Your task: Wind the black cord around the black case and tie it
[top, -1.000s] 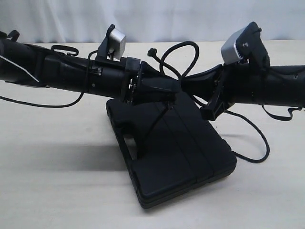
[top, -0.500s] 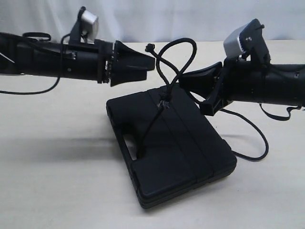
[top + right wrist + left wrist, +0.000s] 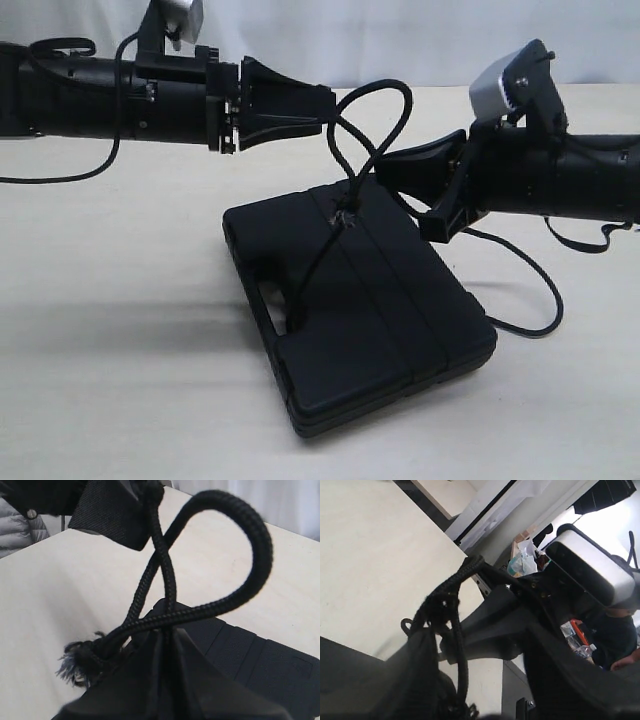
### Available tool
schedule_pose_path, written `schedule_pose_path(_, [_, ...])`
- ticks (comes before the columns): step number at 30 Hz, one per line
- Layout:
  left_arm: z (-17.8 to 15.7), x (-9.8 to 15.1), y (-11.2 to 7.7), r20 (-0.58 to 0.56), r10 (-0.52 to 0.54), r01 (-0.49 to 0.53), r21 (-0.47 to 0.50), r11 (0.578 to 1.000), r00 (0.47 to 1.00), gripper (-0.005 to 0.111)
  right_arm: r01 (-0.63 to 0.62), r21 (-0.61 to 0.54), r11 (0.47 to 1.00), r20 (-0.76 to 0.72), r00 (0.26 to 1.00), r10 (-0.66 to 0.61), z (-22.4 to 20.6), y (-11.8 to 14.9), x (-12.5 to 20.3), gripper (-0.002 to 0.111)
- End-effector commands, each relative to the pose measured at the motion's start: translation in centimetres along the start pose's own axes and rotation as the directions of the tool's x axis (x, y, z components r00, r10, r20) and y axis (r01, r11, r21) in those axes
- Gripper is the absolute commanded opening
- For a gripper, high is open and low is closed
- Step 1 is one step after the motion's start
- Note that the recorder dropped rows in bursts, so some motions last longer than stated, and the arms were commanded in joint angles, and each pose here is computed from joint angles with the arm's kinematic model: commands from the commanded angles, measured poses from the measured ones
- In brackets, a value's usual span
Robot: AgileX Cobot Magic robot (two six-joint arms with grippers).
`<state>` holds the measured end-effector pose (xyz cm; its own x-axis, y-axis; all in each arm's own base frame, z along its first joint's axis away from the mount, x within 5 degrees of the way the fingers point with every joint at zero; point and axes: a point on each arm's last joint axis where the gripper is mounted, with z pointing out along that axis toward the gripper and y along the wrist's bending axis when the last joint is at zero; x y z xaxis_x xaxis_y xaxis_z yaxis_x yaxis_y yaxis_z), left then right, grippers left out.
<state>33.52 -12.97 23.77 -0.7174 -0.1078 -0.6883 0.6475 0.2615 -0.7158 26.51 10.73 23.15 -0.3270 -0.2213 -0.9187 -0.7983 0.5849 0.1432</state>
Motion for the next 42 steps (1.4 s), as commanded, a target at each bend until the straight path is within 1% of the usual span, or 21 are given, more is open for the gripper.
schedule_pose_path(1, [0.9,-0.8,-0.8,0.01,0.057,-0.057,0.002,0.998,0.998,0.036,-0.005,-0.013,1.0,0.015,1.0,0.005,0.0,0.1,-0.3,0.004])
schedule_pose_path(4, [1.5,-1.4,-0.8,0.015,0.085,-0.084,-0.051,0.995,0.996,0.028,-0.005,-0.013,1.0,0.015,1.0,0.005,0.0,0.1,-0.3,0.004])
schedule_pose_path(7, [1.6,-1.7,-0.3,0.023,0.094,-0.09,-0.118,0.989,0.995,0.028,-0.005,-0.013,1.0,0.015,1.0,0.005,0.0,0.1,-0.3,0.004])
schedule_pose_path(10, [1.5,-1.8,-0.1,0.026,0.092,-0.088,-0.135,0.987,0.995,0.028,-0.005,-0.013,1.0,0.015,1.0,0.005,0.0,0.1,-0.3,0.004])
schedule_pose_path(12, [1.5,-1.8,-0.4,0.025,0.094,-0.09,-0.109,0.99,0.995,0.028,-0.005,-0.013,1.0,0.015,1.0,0.005,0.0,0.1,-0.3,0.004])
schedule_pose_path(16, [1.7,-3.0,-2.3,0.035,0.143,-0.144,0.028,0.989,0.989,0.028,-0.005,-0.013,1.0,0.015,1.0,0.005,0.0,0.1,-0.3,0.004])
schedule_pose_path(18, [1.5,-3.9,-3.1,0.053,0.178,-0.179,0.025,0.984,0.983,0.028,-0.005,-0.013,1.0,0.015,1.0,0.005,0.0,0.1,-0.3,0.004])
schedule_pose_path(19, [1.4,-4.2,-3.3,0.061,0.188,-0.188,0.002,0.982,0.98,0.028,-0.005,-0.013,1.0,0.015,1.0,0.005,0.0,0.1,-0.3,0.004])
schedule_pose_path(20, [1.2,-4.4,-3.4,0.049,0.206,-0.204,-0.044,0.978,0.977,0.028,-0.005,-0.013,1.0,0.015,1.0,0.005,0.0,0.1,-0.3,0.004])
schedule_pose_path(22, [0.8,-4.3,-3.3,-0.025,0.241,-0.242,-0.147,0.959,0.97,0.028,-0.005,-0.013,1.0,0.015,1.0,0.005,0.0,0.1,-0.3,0.004])
schedule_pose_path(24, [0.5,-3.8,-2.8,-0.118,0.238,-0.259,-0.227,0.939,0.964,0.028,-0.005,-0.013,1.0,0.015,1.0,0.005,0.0,0.1,-0.3,0.004])
schedule_pose_path(27, [0.3,-3.1,-2.1,-0.2,0.2,-0.253,-0.284,0.925,0.959,0.028,-0.005,-0.013,1.0,0.015,1.0,0.005,0.0,0.1,-0.3,0.004])
schedule_pose_path(28, [0.2,-3.0,-2.0,-0.208,0.191,-0.248,-0.299,0.921,0.959,0.028,-0.005,-0.013,1.0,0.015,1.0,0.005,0.0,0.1,-0.3,0.004])
schedule_pose_path(32, [0.6,-3.1,-1.7,-0.163,0.148,-0.198,-0.364,0.91,0.976,0.028,-0.005,-0.013,1.0,0.015,1.0,0.005,0.0,0.1,-0.3,0.004])
schedule_pose_path(35, [0.9,-3.3,-1.6,-0.129,0.141,-0.181,-0.397,0.9,0.982,0.028,-0.005,-0.013,1.0,0.015,1.0,0.005,0.0,0.1,-0.3,0.004])
schedule_pose_path(37, [0.9,-3.5,-1.4,-0.099,0.105,-0.137,-0.43,0.892,0.99,0.028,-0.005,-0.013,1.0,0.015,1.0,0.005,0.0,0.1,-0.3,0.004])
schedule_pose_path(39, [0.8,-3.5,-1.3,-0.084,0.09,-0.118,-0.447,0.887,0.992,0.028,-0.005,-0.013,1.0,0.015,1.0,0.005,0.0,0.1,-0.3,0.004])
schedule_pose_path(42, [0.8,-3.5,-1.3,-0.083,0.088,-0.116,-0.447,0.887,0.993,0.028,-0.005,-0.013,1.0,0.015,1.0,0.005,0.0,0.1,-0.3,0.004])
